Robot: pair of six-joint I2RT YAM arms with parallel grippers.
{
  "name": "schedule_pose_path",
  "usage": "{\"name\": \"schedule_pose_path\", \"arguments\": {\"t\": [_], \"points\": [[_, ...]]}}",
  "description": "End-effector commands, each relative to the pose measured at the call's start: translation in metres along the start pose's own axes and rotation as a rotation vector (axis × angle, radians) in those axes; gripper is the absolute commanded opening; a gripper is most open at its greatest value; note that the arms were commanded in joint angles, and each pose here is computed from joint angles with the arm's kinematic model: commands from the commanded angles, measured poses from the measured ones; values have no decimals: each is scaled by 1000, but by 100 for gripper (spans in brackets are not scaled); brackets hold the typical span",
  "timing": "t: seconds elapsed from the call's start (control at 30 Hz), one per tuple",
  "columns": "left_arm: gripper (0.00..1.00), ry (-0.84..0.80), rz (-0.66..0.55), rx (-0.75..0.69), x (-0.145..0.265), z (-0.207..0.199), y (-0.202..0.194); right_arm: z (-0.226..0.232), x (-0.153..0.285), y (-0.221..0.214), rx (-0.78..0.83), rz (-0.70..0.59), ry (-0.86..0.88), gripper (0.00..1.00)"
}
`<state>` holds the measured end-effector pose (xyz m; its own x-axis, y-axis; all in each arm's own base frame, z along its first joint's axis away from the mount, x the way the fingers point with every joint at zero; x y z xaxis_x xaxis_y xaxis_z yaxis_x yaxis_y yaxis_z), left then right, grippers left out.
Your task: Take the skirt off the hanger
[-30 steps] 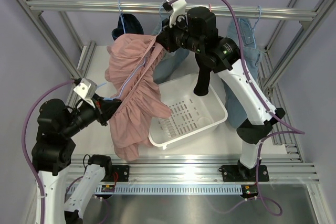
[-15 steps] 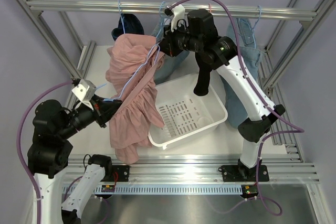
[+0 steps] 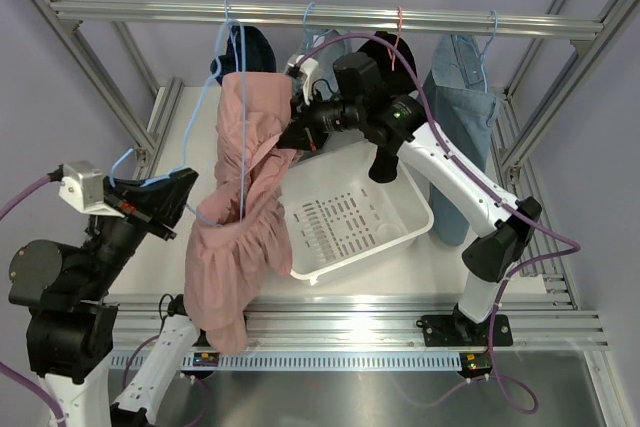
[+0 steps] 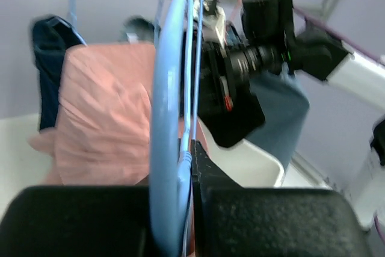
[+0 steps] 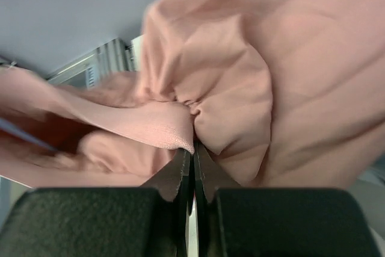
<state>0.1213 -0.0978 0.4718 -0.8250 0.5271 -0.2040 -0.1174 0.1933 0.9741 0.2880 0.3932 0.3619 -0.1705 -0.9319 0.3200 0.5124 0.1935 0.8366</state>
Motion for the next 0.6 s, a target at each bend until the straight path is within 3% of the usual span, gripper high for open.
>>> {"name": "schedule_pose_path", "arguments": {"t": [0.0,0.17,0.3,0.57], "points": [[0,145,-152,25,6,17,39,62,8,21,129,-77,152,0],[0,245,-136,28,7,36,27,75,-15,5,110,-38,173,0],[0,269,-114,23,7,42,15,67,-42,-5,100,-26,89,0],[0,402,-140,-44,48,50,28,95,-50,38,161,-108,101,0]]}}
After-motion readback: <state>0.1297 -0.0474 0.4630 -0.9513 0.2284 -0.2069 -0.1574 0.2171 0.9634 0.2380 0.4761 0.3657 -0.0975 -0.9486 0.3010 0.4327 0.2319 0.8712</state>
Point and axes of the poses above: each gripper's point midway between its finger pads, its own x axis back along the fingers, its own z axis along the line the jaws close on, y = z × x, the point moved 1 cm from there along x, back along the fingers, and after that the axes turned 9 degrees about -x, right-handed, at the moved point
